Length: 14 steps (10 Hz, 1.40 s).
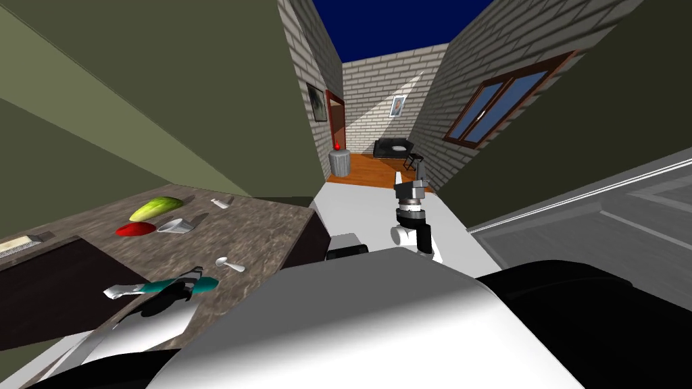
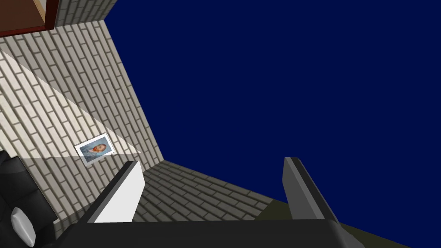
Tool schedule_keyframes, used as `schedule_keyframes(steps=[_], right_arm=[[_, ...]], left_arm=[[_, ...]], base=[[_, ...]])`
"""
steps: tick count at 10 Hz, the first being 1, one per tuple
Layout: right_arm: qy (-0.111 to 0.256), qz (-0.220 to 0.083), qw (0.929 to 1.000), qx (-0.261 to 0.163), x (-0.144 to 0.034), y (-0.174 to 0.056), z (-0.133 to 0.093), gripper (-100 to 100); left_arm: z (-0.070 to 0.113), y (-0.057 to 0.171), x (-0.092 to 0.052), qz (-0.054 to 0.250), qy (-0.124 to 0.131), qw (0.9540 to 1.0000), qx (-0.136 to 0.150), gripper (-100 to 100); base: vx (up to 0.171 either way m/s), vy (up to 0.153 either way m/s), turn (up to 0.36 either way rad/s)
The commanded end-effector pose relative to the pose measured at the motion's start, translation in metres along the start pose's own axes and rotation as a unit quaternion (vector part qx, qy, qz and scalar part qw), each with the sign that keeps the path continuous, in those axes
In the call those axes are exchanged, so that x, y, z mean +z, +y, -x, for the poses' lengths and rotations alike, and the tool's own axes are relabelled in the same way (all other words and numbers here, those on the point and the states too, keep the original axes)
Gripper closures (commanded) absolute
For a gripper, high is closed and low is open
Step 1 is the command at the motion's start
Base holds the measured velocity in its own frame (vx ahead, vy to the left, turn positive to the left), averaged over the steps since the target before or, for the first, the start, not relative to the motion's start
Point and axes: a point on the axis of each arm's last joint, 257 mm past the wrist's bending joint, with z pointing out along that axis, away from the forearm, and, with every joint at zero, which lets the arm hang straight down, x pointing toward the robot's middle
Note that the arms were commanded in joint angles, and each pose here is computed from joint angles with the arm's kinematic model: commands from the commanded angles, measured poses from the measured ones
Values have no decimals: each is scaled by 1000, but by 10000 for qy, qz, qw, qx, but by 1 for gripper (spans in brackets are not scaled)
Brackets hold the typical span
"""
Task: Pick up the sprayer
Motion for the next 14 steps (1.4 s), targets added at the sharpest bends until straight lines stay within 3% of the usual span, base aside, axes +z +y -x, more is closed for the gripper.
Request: schedule_keyframes(steps=[1, 2, 3, 5, 6, 8, 9, 11, 12, 14], right_arm=[[0, 0, 10000, 0, 0, 0, 0, 0], [0, 0, 10000, 0, 0, 0, 0, 0], [0, 0, 10000, -1, 0, 0, 0, 0], [0, 0, 10000, -1, 0, 0, 0, 0], [0, -1, 10000, -1, 0, 0, 0, 0], [0, 0, 10000, -1, 0, 0, 0, 0], [0, -1, 10000, -1, 0, 0, 0, 0], [0, 0, 10000, -1, 0, 0, 0, 0], [0, -1, 10000, -1, 0, 0, 0, 0], [0, 0, 10000, -1, 0, 0, 0, 0]], left_arm=[[-2, 14, 8, 92, 23, 9999, -79, -100], [-2, 14, 8, 92, 22, 9998, -196, -100], [-1, 27, 14, 120, 25, 9999, -47, -100], [-1, 36, 18, 222, 35, 9994, -270, -100], [2, 49, 23, 241, 29, 9997, -101, -100], [1, 60, 27, 355, 37, 9988, -342, -100], [5, 74, 31, 388, 41, 9991, -183, -100], [6, 84, 34, 490, 28, 9979, -413, -100], [12, 96, 38, 506, 19, 9984, -232, -100], [12, 108, 41, 626, 6, 9969, -482, -100]], base=[[-25, -46, -130], [-12, -25, 6], [-20, -58, -202], [-15, -33, -45], [-17, -44, -231], [-17, -28, -34], [-21, -55, -176], [-11, -35, -66], [-13, -45, -173], [-16, -31, -57]])
